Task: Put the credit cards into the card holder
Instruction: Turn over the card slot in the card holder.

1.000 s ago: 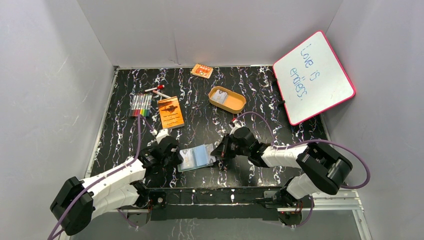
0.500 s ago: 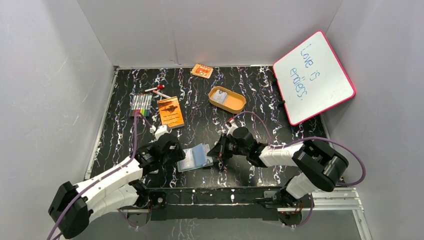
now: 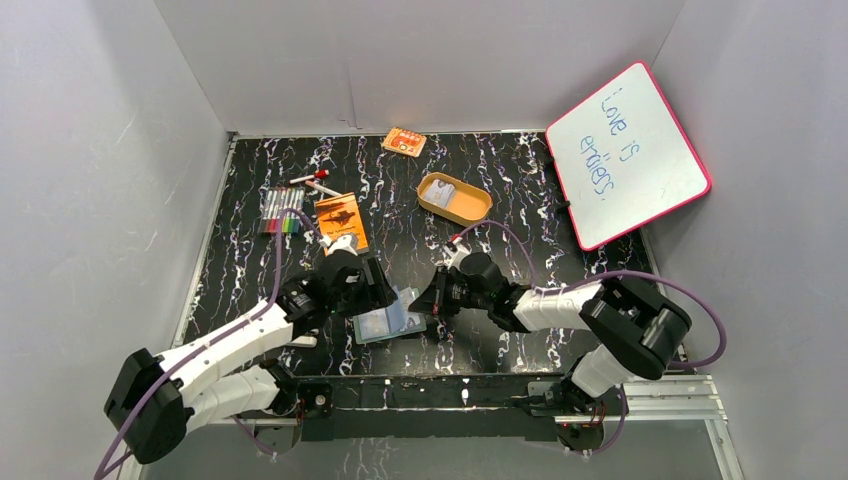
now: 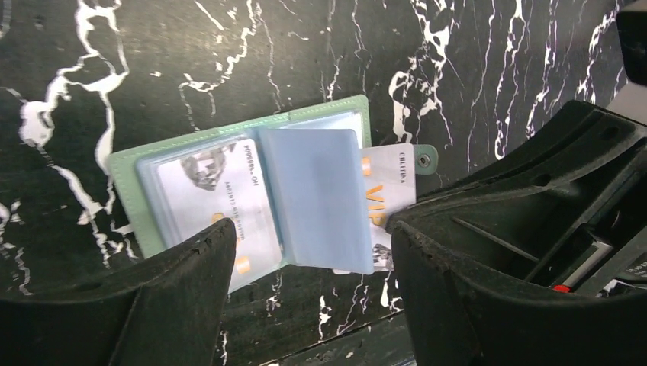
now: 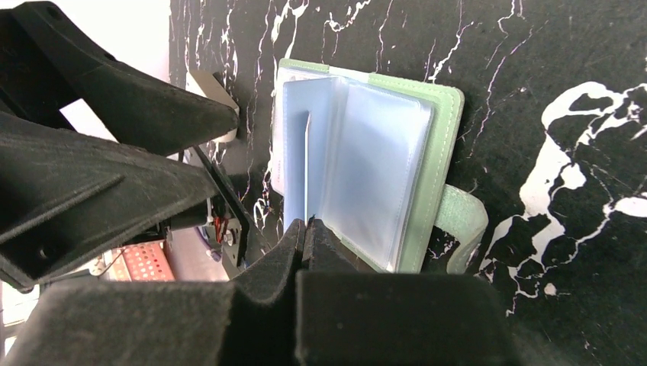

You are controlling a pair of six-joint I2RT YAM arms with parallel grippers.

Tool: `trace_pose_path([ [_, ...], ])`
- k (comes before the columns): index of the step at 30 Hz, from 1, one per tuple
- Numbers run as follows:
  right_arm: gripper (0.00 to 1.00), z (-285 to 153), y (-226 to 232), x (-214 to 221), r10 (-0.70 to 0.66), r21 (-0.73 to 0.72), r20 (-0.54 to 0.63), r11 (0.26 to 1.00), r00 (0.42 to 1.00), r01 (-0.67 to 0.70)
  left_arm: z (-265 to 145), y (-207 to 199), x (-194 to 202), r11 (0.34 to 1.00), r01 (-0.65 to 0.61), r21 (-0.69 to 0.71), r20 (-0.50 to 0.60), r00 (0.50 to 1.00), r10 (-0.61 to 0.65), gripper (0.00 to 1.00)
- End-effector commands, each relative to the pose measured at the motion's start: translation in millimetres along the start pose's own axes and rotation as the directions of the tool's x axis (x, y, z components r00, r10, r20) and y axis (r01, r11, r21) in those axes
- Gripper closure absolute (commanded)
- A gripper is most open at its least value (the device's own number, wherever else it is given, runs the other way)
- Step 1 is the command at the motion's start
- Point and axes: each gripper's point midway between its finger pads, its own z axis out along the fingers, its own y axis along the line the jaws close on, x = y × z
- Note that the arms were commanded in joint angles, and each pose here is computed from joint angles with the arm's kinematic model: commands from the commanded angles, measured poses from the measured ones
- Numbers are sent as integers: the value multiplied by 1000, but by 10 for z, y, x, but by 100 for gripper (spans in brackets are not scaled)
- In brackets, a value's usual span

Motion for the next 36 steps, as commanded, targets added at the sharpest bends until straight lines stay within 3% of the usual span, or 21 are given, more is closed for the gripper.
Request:
trace_pose_path([
  [1,100,73,262,-113,-39,-78,23,996,999,41,50,-211,46,995,-13,99,-40,999,17,29],
  [11,100,96,253,-94,-41,-79,13,996,999,42,155,-141,154,996,-24,89,-70,997,30,45],
  [19,100,101,319,-84,-56,-105,4,993,998,56,208,-118,178,997,-26,74,-81,996,32,37],
  [23,100,121,364,-60,-69,-121,-10,990,998,68,210,-105,184,997,-34,70,-81,996,39,37],
  [27,100,132,347,-44,-66,-116,-13,991,998,64,209,-29,202,998,-36,44,-81,996,40,50],
  [36,100,97,230,-65,-53,-55,11,997,999,54,165,205,220,999,-33,-36,-52,998,31,99],
])
